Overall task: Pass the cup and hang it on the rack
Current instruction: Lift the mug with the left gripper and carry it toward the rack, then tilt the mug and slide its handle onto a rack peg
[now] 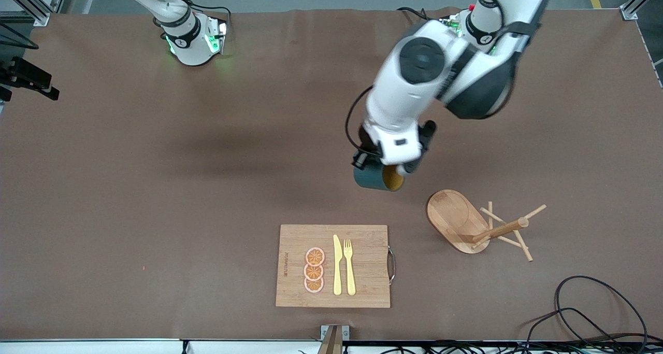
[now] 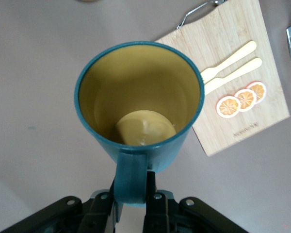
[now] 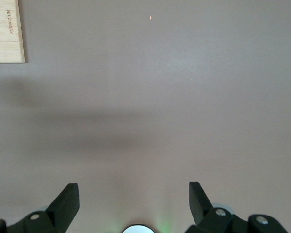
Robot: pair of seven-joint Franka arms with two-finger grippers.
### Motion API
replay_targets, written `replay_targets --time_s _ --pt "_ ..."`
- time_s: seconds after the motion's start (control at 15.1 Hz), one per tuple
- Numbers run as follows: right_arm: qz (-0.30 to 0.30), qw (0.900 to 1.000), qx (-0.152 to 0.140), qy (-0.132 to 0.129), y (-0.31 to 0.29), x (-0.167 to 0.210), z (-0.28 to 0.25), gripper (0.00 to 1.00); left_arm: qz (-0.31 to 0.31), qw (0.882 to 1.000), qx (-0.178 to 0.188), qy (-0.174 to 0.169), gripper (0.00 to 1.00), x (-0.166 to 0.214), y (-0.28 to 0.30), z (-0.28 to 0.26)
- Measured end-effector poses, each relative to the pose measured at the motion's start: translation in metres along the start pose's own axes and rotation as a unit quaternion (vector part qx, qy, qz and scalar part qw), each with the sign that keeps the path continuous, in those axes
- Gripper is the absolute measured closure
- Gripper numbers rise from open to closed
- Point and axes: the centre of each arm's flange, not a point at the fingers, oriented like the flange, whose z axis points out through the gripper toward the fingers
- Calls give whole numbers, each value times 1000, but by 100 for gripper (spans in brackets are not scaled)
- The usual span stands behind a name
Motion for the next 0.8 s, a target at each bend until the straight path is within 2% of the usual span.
replay_targets --time_s 0.2,0.33,0.46,0.8 --pt "0 1000 0 0 0 0 0 0 -35 996 -17 -86 79 64 4 -24" --pt "0 1000 0 0 0 0 0 0 -58 988 -35 -136 79 110 4 -38" --pt "0 1000 0 0 0 0 0 0 -55 980 -59 -181 79 153 0 -52" --pt "0 1000 0 0 0 0 0 0 0 966 -103 -237 79 213 -13 -69"
